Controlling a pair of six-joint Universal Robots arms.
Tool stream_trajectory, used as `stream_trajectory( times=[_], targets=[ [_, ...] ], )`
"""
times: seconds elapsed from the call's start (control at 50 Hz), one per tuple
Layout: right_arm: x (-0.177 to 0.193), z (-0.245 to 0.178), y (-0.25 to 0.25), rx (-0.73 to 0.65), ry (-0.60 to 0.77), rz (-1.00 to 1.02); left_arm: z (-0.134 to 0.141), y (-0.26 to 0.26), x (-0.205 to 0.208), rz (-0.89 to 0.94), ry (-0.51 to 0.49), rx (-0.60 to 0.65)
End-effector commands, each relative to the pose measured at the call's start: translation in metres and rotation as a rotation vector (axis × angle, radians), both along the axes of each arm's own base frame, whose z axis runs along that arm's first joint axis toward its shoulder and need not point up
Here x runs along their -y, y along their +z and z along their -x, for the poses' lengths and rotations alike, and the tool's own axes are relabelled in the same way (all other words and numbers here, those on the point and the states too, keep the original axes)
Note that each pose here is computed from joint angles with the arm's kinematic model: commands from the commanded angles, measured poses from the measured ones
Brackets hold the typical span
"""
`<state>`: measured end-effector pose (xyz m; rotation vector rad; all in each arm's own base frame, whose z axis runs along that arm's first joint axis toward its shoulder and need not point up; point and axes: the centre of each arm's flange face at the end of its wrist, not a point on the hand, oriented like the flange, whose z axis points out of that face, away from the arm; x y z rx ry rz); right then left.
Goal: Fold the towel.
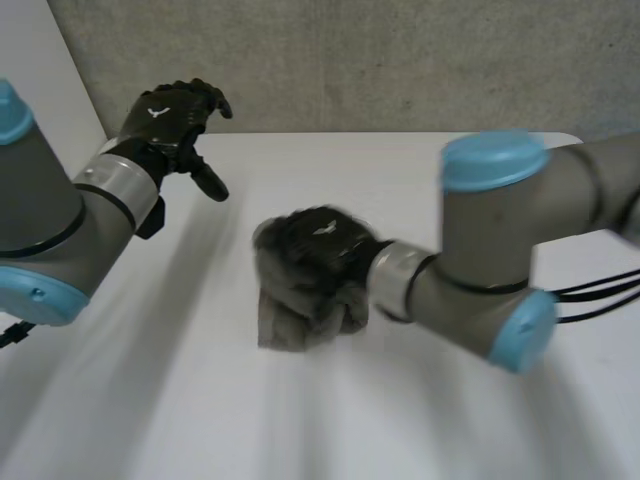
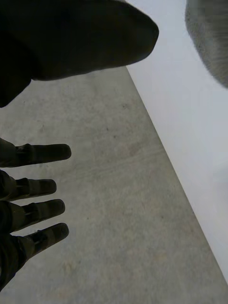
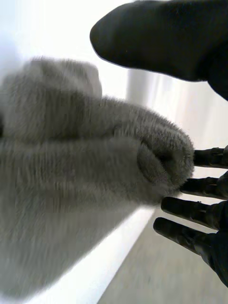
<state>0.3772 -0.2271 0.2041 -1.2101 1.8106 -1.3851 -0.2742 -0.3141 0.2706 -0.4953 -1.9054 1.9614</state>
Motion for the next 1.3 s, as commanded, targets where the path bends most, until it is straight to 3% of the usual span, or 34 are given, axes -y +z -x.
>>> stream_trajectory(
  times=[0.02, 0.2, 0.5, 0.76, 0.98, 1.18, 1.3],
  targets=[
    [0.05, 0.071, 0.023, 0.011, -0.263, -0.009, 0.037, -0.025, -0.015, -0.051, -0.105, 0.025],
    [0.057, 0.079, 0.006, 0.002, -0.299, -0.074, 0.068, -0.079, -0.045, -0.163, -0.202, 0.102],
    [0.062, 0.073, -0.023, -0.042, -0.352, -0.104, 0.071, -0.087, -0.042, -0.172, -0.208, 0.104],
    [0.069, 0.041, -0.055, 0.072, -0.37, -0.226, 0.061, -0.141, -0.049, -0.31, -0.191, 0.178],
    [0.061, 0.023, -0.087, 0.013, -0.374, -0.279, 0.051, -0.144, -0.047, -0.306, -0.175, 0.232],
    [0.059, 0.037, -0.006, 0.12, -0.413, -0.146, 0.051, -0.078, -0.049, -0.163, -0.173, 0.158],
    [0.064, 0.075, 0.045, 0.179, -0.563, -0.041, 0.042, -0.031, -0.056, -0.087, -0.154, 0.117]
  ],
)
